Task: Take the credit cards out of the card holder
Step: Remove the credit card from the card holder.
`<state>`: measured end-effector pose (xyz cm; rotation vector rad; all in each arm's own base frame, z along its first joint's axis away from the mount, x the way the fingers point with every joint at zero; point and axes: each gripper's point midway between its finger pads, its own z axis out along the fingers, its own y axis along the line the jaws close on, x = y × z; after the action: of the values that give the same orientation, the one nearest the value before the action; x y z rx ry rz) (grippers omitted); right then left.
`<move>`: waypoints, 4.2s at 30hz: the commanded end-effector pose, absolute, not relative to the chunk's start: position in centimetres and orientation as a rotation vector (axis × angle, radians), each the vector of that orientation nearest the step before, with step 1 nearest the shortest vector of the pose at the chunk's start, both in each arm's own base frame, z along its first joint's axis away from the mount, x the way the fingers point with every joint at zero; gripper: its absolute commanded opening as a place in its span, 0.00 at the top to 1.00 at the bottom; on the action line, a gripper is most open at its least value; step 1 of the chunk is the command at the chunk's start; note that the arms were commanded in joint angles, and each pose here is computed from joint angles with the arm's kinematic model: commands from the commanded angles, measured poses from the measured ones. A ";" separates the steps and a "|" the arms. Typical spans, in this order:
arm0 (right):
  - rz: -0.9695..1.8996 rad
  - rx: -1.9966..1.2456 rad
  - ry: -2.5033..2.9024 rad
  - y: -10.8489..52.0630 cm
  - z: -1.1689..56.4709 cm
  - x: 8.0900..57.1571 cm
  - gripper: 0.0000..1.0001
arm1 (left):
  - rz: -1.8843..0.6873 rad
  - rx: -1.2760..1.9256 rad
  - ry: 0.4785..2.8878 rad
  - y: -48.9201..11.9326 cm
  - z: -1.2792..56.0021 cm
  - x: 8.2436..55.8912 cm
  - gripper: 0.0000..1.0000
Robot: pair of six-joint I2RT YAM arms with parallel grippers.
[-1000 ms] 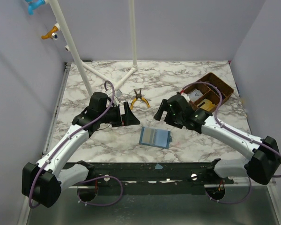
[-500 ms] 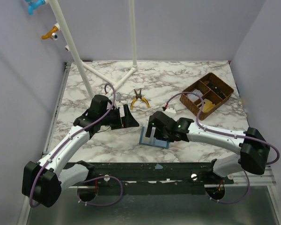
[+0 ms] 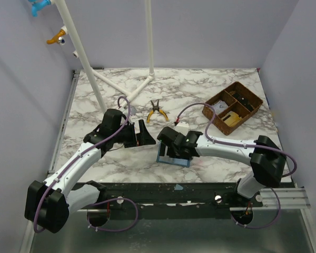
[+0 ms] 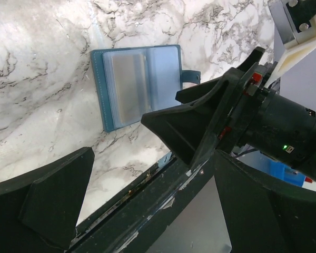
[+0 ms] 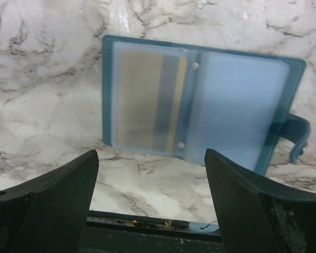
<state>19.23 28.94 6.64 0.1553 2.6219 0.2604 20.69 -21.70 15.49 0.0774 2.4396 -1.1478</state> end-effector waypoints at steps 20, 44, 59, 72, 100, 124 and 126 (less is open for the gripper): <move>0.132 0.078 2.606 31.3 3.5 21.5 0.31 | -1.002 0.063 2.409 -19.9 15.6 21.0 0.02; 0.193 0.058 2.632 28.3 0.9 20.9 0.88 | -1.015 0.029 2.464 -20.0 13.5 20.4 0.01; 0.703 -0.112 2.420 29.9 4.5 21.9 0.94 | -1.044 0.007 2.547 -23.1 10.6 20.7 0.57; 0.807 -0.053 2.428 29.6 4.7 21.2 0.89 | -1.027 0.019 2.610 -28.1 8.3 23.3 0.93; 0.772 -0.056 2.406 29.1 8.3 21.8 0.46 | -1.036 0.085 2.668 -32.3 5.3 24.8 1.00; 0.697 0.126 2.291 23.8 14.0 21.0 0.09 | -1.143 0.095 2.762 -36.1 3.7 22.8 1.00; 0.701 0.126 2.295 23.7 13.9 20.9 0.09 | -1.141 0.088 2.769 -36.2 3.4 22.8 1.00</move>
<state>20.72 24.56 13.66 0.0848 2.3006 0.7313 22.62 -35.23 3.53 0.0979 2.7656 -1.1091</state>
